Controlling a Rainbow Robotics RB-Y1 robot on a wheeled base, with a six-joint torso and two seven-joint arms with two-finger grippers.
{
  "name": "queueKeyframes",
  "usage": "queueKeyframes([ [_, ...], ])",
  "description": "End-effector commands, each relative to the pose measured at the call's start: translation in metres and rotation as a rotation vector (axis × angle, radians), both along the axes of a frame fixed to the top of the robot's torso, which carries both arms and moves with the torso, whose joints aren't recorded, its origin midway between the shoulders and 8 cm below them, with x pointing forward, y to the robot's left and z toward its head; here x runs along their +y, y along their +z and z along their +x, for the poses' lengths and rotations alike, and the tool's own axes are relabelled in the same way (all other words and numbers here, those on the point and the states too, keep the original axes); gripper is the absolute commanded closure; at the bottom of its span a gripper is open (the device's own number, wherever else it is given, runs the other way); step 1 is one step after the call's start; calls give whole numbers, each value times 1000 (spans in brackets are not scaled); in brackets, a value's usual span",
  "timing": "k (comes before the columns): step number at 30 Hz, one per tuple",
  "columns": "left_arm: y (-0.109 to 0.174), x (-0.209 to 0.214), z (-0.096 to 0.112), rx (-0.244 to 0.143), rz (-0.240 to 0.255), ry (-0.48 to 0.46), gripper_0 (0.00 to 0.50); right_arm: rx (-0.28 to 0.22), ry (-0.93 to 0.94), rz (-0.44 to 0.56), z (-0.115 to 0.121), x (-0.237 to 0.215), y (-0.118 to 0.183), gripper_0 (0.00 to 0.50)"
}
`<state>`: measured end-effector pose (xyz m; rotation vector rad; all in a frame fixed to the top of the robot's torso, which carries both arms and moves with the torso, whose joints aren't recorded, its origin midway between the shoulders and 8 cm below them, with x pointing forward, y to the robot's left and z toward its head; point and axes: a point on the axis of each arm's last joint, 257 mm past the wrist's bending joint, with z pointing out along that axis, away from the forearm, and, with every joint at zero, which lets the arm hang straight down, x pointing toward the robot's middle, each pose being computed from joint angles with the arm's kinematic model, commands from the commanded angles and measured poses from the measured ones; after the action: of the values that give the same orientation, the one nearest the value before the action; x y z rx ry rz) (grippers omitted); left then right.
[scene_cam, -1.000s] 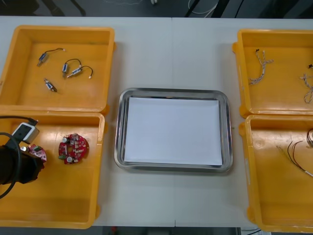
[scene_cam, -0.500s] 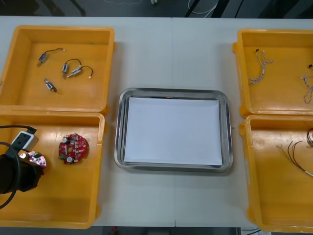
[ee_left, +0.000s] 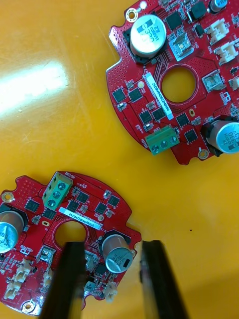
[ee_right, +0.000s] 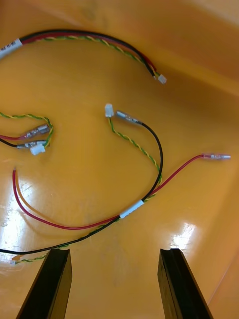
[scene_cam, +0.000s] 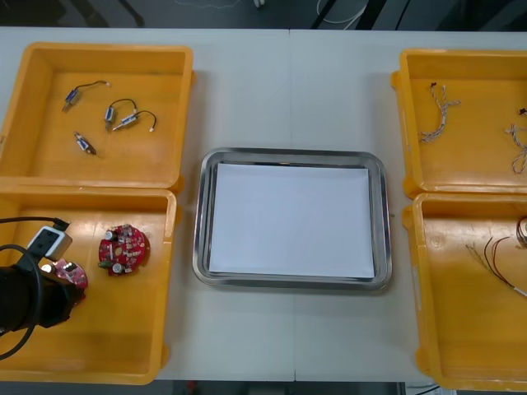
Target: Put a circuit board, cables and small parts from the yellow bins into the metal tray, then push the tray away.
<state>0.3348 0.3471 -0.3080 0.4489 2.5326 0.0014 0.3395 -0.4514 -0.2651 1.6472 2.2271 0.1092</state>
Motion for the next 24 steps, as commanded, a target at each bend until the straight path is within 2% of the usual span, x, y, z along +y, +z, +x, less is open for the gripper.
queueKeyframes([
  [1,-1,-17,-4,-10,-8,-41,21,6,-52,41,2,7,-10,0],
  [4,0,-16,-3,-12,-11,-36,0,13,-74,60,2,4,-19,0],
  [8,5,-14,2,-16,4,-43,0,9,-107,81,4,-4,-31,0],
  [16,34,-4,13,13,78,-48,0,-34,-134,95,7,-9,-40,0],
  [21,59,0,17,34,134,-47,0,-65,-209,146,12,-3,-41,0],
  [24,71,4,20,45,169,-60,0,-62,-221,154,9,-2,-45,0],
])
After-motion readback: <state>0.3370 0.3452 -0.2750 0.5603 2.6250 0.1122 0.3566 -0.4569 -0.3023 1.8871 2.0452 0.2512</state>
